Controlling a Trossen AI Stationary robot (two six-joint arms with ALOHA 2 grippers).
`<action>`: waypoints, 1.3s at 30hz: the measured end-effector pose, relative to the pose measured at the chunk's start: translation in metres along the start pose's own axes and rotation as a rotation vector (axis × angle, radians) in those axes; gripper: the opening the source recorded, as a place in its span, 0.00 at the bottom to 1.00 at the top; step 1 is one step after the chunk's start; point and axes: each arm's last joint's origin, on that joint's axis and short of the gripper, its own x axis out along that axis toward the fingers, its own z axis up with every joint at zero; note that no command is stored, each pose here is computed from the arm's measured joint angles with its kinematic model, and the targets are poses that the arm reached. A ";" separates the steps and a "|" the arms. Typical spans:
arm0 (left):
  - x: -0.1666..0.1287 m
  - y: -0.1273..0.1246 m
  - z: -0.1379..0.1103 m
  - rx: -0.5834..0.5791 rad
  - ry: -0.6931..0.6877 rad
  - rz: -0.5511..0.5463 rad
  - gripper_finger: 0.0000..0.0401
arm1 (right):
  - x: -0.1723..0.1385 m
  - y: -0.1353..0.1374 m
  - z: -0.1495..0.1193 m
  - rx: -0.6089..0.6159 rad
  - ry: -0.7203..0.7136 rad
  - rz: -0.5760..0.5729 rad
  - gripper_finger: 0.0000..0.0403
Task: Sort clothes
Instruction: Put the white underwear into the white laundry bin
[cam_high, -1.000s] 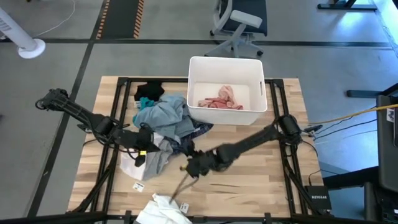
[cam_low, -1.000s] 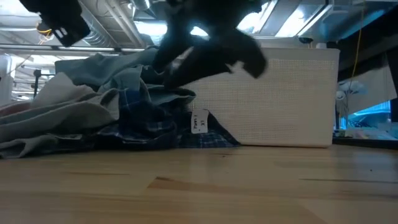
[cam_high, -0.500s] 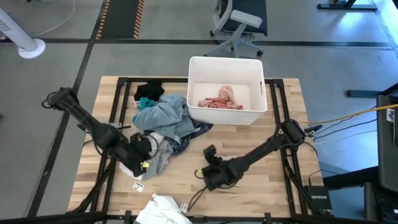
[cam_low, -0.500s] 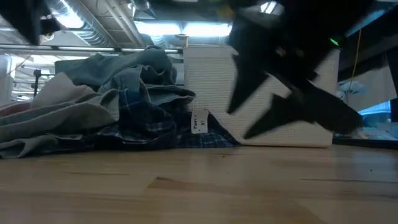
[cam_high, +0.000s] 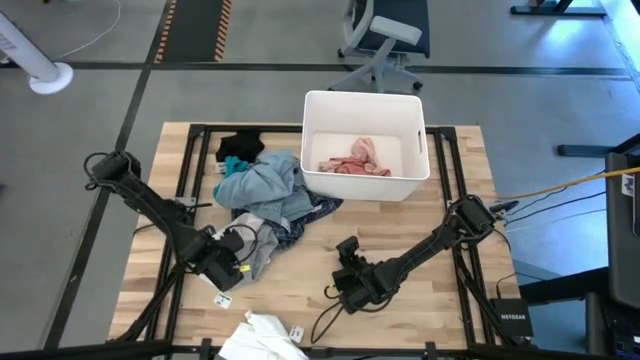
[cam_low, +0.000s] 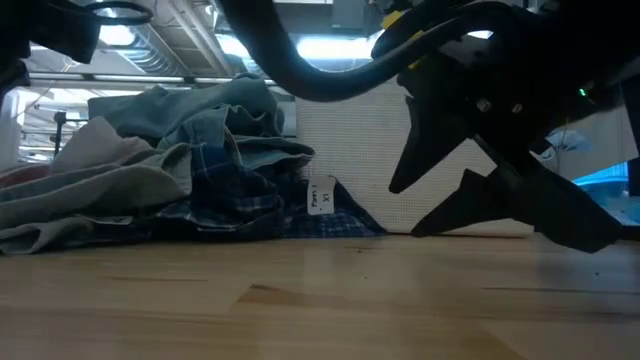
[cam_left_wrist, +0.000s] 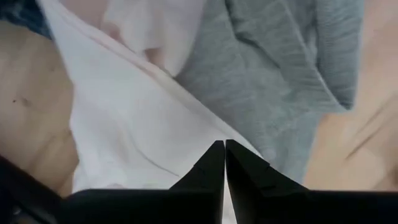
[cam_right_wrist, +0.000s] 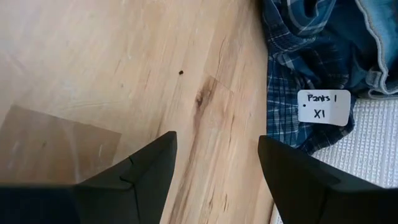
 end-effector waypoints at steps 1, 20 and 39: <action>0.000 0.000 0.001 -0.005 0.001 0.003 0.04 | 0.000 0.000 0.000 0.000 0.000 -0.001 0.61; 0.021 0.017 0.000 -0.186 0.002 0.109 0.45 | 0.001 -0.001 0.000 0.001 -0.002 -0.014 0.61; 0.032 0.016 -0.001 -0.178 0.014 0.108 0.45 | 0.001 -0.001 0.002 0.007 -0.018 -0.014 0.61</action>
